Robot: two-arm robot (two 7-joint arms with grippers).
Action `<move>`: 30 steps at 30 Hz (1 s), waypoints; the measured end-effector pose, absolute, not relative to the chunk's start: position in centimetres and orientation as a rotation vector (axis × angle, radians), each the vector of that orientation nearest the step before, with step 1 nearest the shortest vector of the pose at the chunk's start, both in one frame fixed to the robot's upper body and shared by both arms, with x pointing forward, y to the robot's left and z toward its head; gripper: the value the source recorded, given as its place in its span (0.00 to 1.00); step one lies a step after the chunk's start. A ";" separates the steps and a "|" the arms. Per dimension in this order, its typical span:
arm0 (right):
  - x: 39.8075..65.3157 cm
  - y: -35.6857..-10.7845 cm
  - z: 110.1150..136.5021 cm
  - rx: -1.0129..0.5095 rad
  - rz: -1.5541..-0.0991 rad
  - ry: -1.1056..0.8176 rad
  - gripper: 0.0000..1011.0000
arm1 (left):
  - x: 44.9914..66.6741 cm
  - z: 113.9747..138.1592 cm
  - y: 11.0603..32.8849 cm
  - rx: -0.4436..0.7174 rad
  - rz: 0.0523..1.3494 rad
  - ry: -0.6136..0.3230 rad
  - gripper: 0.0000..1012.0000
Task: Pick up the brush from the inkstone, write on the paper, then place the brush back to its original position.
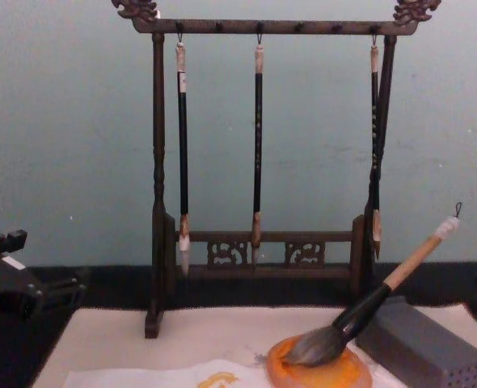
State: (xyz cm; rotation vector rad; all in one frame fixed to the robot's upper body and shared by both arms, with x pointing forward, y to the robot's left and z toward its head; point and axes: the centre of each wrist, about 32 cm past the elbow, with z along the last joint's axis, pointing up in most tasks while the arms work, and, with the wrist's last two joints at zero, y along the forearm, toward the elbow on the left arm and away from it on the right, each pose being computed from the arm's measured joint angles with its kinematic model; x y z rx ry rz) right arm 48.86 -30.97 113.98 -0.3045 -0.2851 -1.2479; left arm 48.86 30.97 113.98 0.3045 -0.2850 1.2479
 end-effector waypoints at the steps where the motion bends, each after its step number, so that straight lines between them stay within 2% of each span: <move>1: 48.9 -31.0 114.0 -0.305 -1.248 -0.285 0.99 | 48.9 114.0 31.0 0.304 1.248 -0.285 0.99; 30: 48.9 -31.0 114.0 -0.305 -1.248 -0.285 0.99 | 48.9 114.0 31.0 0.304 1.248 -0.285 0.99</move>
